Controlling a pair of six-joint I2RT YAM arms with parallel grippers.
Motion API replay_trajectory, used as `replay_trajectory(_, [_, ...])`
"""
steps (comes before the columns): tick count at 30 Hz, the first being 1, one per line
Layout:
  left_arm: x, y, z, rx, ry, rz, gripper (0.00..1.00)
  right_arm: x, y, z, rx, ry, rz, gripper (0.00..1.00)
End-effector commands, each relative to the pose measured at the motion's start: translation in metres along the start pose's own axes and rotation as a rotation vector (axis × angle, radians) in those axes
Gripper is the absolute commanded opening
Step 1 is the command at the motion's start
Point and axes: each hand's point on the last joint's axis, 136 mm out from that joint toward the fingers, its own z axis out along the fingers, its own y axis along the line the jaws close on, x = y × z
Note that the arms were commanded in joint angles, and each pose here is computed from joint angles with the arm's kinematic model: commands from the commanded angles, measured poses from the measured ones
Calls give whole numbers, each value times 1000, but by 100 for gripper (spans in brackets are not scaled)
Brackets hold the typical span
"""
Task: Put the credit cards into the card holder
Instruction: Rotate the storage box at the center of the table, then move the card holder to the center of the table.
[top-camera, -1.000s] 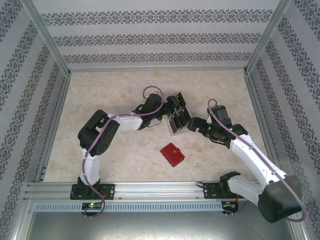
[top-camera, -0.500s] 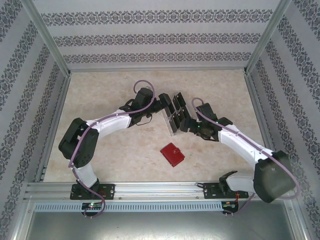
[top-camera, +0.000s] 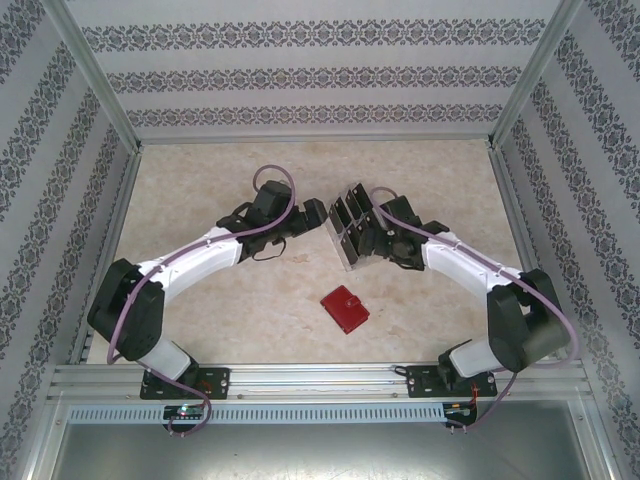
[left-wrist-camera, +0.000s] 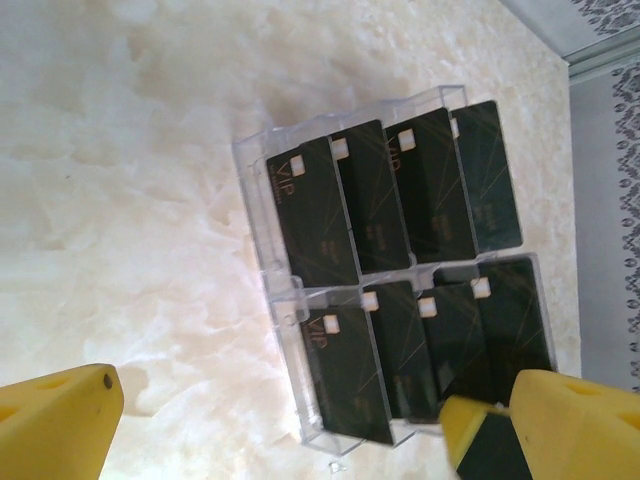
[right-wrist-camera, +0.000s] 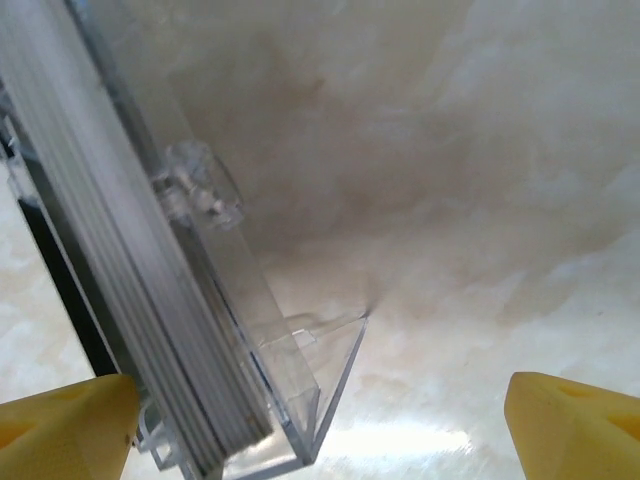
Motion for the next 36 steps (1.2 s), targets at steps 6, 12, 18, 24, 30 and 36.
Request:
replay_trajectory(6, [4,24,-25,-80,-2,37,100,-22,14,-23,-122,-27,-47,93])
replay_trajectory(12, [14,37,-41,-118,23,39,100,26,35,-62,-257,40,-111,93])
replay_trajectory(18, [35,61,-50,-148,58,11,100,87,20,-52,-267,104,-43,85])
replay_trajectory(24, [51,83,-58,-180,76,4,100,122,23,-32,-283,150,-13,66])
replay_trajectory(30, [59,92,-61,-184,85,-8,100,139,30,-16,-249,192,-31,61])
replay_trajectory(36, [64,92,-61,-160,96,-20,100,155,44,-6,-254,236,-30,58])
